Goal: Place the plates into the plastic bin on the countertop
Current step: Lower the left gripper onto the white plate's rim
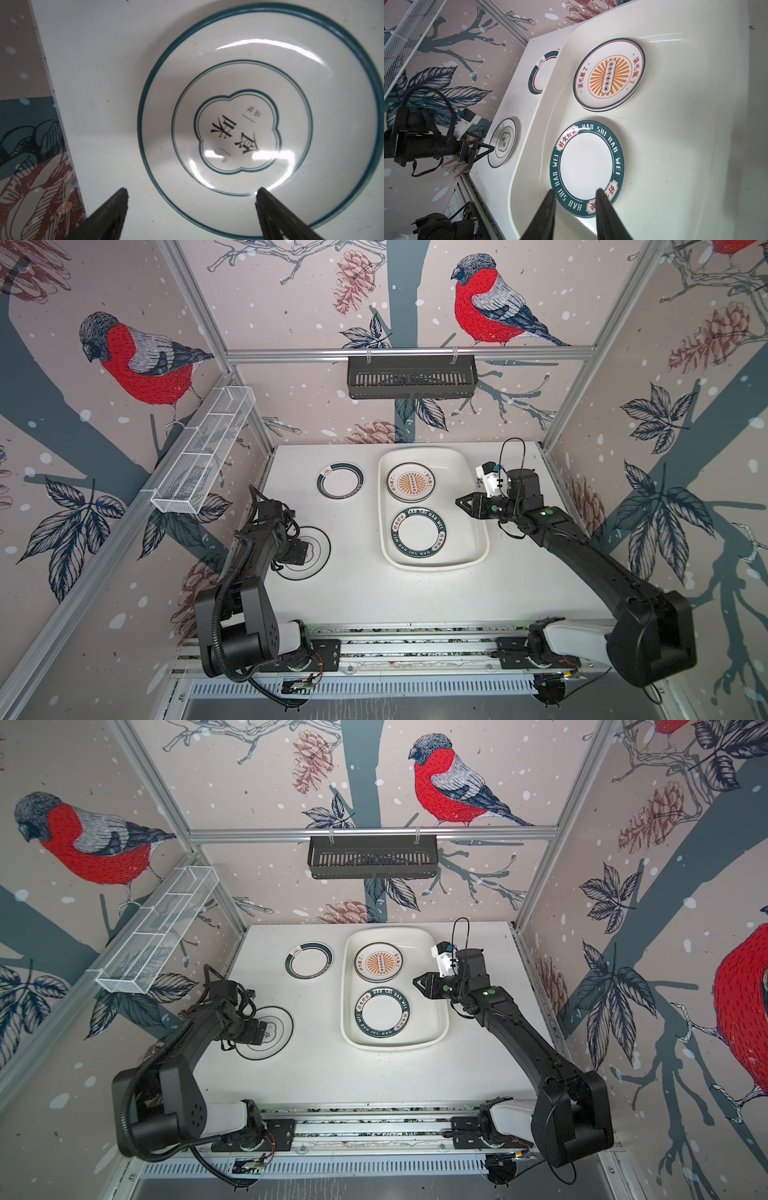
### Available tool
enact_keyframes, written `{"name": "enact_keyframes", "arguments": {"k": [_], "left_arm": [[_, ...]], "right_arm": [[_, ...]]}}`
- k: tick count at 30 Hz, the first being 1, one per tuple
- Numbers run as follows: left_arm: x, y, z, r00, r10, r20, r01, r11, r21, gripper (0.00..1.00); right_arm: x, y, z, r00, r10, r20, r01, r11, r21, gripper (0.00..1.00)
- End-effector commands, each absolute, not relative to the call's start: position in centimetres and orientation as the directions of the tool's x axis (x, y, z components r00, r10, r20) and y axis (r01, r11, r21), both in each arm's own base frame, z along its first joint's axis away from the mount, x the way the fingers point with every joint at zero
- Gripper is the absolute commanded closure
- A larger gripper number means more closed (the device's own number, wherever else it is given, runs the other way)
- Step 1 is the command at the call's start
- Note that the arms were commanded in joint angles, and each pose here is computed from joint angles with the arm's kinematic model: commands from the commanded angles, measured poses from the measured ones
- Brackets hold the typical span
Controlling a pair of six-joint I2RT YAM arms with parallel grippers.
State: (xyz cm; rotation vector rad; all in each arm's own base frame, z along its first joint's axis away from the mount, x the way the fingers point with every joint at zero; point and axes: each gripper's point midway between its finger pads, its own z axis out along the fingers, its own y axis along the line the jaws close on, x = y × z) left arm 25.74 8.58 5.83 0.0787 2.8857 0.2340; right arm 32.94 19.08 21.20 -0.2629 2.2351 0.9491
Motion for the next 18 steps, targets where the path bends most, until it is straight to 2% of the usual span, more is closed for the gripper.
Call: {"name": "enact_keyframes", "arguments": {"k": [1, 18], "left_arm": [[26.4, 9.5, 5.9, -0.964, 0.026, -0.263, -0.014, 0.989, 0.148, 0.05], [26.4, 11.3, 3.9, -0.969, -0.047, -0.243, -0.069, 0.994, 0.085, 0.06]], "right_arm": [[33.1, 19.1, 21.5, -0.73, 0.073, -0.68, -0.441, 0.709, 0.55, 0.66], [33.4, 18.9, 21.3, -0.733, 0.075, -0.676, -0.437, 0.71, 0.552, 0.66]]}}
